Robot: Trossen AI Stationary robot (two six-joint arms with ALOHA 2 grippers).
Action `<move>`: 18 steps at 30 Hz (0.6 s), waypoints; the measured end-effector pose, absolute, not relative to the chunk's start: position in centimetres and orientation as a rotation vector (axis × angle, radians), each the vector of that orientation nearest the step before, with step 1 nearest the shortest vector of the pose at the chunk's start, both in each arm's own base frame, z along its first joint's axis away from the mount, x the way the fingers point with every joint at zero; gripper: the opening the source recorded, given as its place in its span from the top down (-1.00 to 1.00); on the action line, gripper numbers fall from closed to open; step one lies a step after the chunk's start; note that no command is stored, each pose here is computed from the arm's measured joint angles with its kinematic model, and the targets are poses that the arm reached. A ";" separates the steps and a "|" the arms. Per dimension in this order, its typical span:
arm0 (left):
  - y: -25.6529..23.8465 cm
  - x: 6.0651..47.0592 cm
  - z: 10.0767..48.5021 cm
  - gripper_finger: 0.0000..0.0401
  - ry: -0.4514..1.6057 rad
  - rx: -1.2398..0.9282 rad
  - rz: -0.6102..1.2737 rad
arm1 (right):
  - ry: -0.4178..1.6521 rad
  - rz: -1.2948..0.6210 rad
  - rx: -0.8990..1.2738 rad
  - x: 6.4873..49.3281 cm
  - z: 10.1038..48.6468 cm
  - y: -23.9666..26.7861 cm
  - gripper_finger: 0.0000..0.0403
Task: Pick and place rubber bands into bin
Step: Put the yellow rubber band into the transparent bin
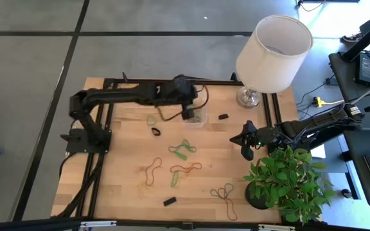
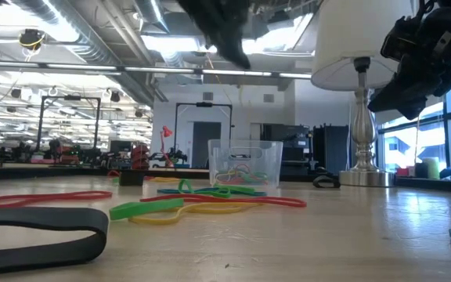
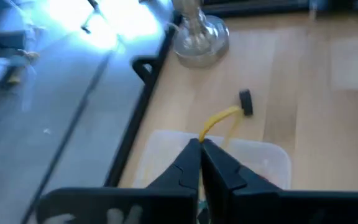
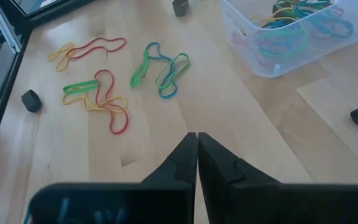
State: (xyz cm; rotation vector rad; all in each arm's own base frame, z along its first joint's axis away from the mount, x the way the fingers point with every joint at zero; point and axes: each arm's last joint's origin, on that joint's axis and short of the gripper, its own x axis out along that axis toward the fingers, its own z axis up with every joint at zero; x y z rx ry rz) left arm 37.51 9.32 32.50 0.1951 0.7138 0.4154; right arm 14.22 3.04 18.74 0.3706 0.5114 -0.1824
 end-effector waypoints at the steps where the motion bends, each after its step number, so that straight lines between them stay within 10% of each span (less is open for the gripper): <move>1: 10.2 37.9 31.8 0.99 0.723 0.193 0.407 | 0.511 -0.182 0.371 14.2 18.7 3.0 0.91; 18: 19.4 42.2 20.0 0.98 0.916 0.212 0.304 | 0.473 -0.255 0.392 14.3 18.9 2.7 0.91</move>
